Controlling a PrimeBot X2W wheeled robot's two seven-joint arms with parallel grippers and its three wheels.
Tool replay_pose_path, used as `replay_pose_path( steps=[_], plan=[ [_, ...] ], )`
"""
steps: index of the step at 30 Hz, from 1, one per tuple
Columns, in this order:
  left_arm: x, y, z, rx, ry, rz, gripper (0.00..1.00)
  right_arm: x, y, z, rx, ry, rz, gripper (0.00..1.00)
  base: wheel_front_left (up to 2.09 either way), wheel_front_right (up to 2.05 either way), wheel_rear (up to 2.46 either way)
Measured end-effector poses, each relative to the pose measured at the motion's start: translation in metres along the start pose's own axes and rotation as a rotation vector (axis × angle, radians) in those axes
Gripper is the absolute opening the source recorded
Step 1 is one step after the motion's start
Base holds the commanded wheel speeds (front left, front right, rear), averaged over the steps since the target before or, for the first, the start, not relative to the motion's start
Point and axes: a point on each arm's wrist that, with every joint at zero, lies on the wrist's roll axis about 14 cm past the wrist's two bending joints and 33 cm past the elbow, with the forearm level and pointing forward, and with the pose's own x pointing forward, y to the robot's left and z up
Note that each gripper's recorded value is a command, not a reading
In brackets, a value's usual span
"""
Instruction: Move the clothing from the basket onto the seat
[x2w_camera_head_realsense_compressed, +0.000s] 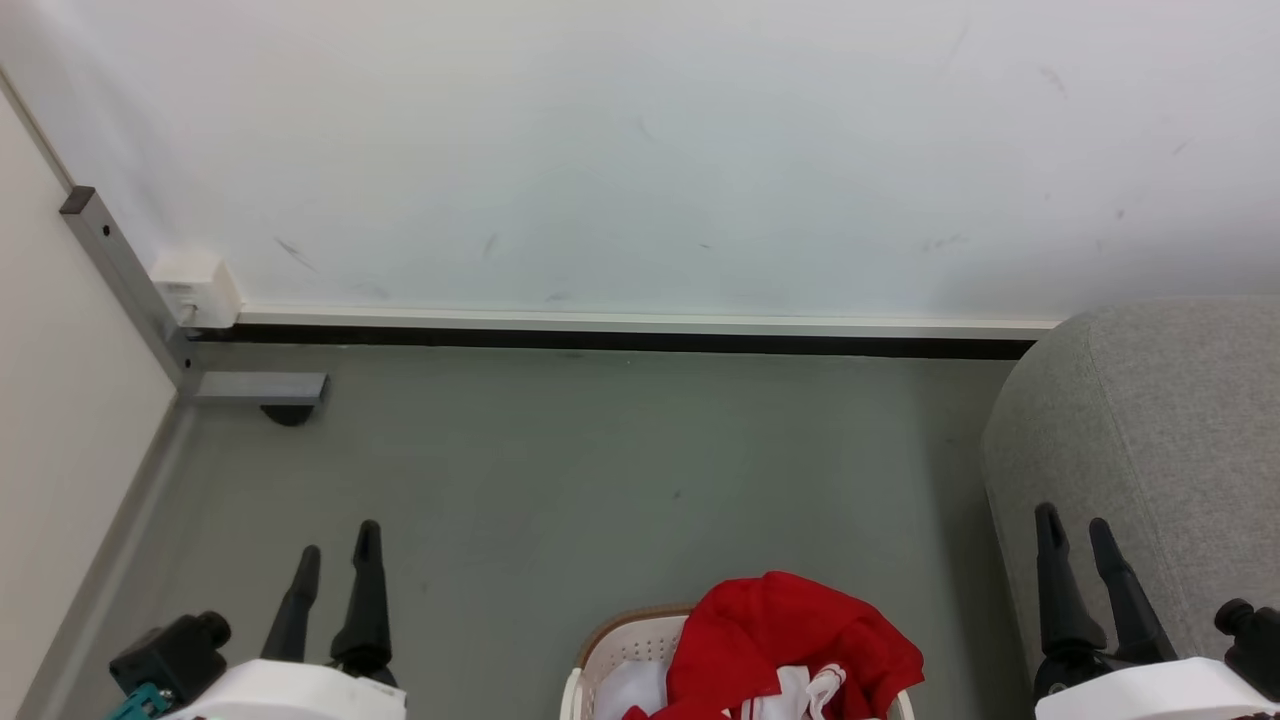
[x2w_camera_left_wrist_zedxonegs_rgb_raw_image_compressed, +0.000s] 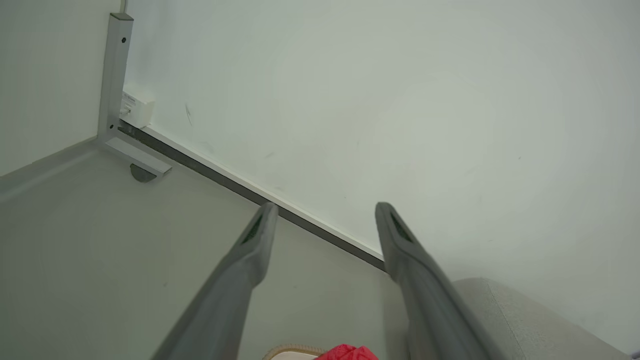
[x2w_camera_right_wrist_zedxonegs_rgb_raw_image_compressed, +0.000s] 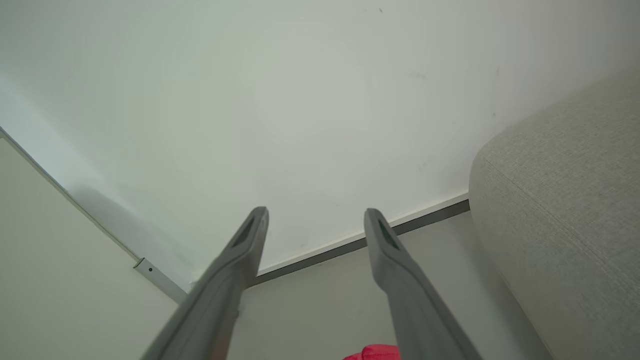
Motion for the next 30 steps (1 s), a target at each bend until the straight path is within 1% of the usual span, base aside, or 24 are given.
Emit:
replay_pose_path(
  steps=[15,30],
  plan=[
    [-0.002,-0.009,0.004,0.173,-0.035,-0.026,1.00,-0.002,0.007,-0.009,-0.145,0.014,0.034,1.00,0.00,0.00,0.00],
    [-0.004,-0.018,0.006,0.325,-0.070,-0.060,1.00,-0.002,0.016,-0.009,-0.250,-0.001,0.073,1.00,0.00,0.00,0.00]
  ],
)
